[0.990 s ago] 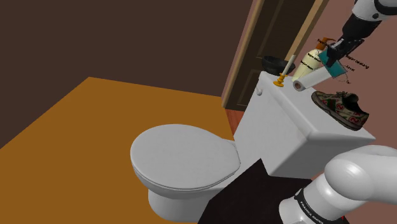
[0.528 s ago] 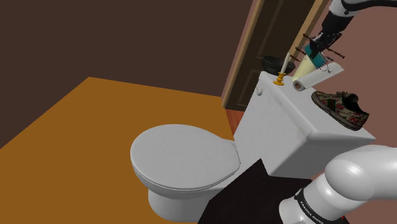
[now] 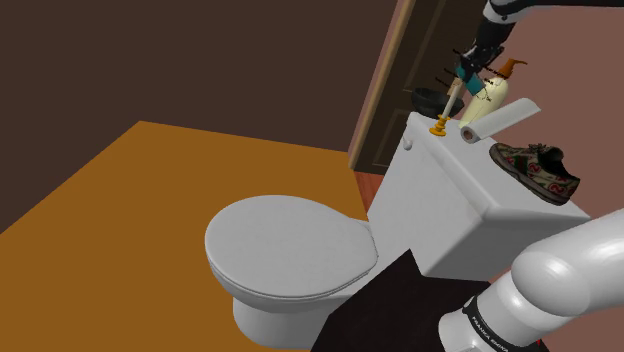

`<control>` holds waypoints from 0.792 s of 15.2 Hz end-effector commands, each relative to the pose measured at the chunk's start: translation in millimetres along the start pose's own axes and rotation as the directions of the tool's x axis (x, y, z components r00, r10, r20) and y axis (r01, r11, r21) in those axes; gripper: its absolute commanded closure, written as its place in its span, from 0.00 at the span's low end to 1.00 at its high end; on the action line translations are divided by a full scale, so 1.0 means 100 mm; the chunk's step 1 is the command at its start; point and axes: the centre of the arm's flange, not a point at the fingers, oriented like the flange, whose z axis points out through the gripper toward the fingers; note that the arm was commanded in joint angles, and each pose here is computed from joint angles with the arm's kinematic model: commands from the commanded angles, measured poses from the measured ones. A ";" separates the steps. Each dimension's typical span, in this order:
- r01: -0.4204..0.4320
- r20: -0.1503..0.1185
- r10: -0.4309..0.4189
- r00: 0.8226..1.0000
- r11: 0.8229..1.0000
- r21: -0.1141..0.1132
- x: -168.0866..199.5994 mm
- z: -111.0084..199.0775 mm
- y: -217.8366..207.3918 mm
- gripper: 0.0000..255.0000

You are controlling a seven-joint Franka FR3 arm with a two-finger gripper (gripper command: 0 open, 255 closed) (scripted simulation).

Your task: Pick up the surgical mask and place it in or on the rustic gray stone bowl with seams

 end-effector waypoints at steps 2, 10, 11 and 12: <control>0.000 0.000 0.000 1.000 1.000 -0.001 0.36 0.12 0.09 1.00; 0.000 0.000 0.000 1.000 1.000 -0.001 0.77 0.47 0.13 1.00; 0.000 0.000 0.000 1.000 1.000 -0.001 0.76 0.52 0.11 1.00; 0.000 0.000 0.000 1.000 1.000 -0.001 0.74 0.56 0.09 1.00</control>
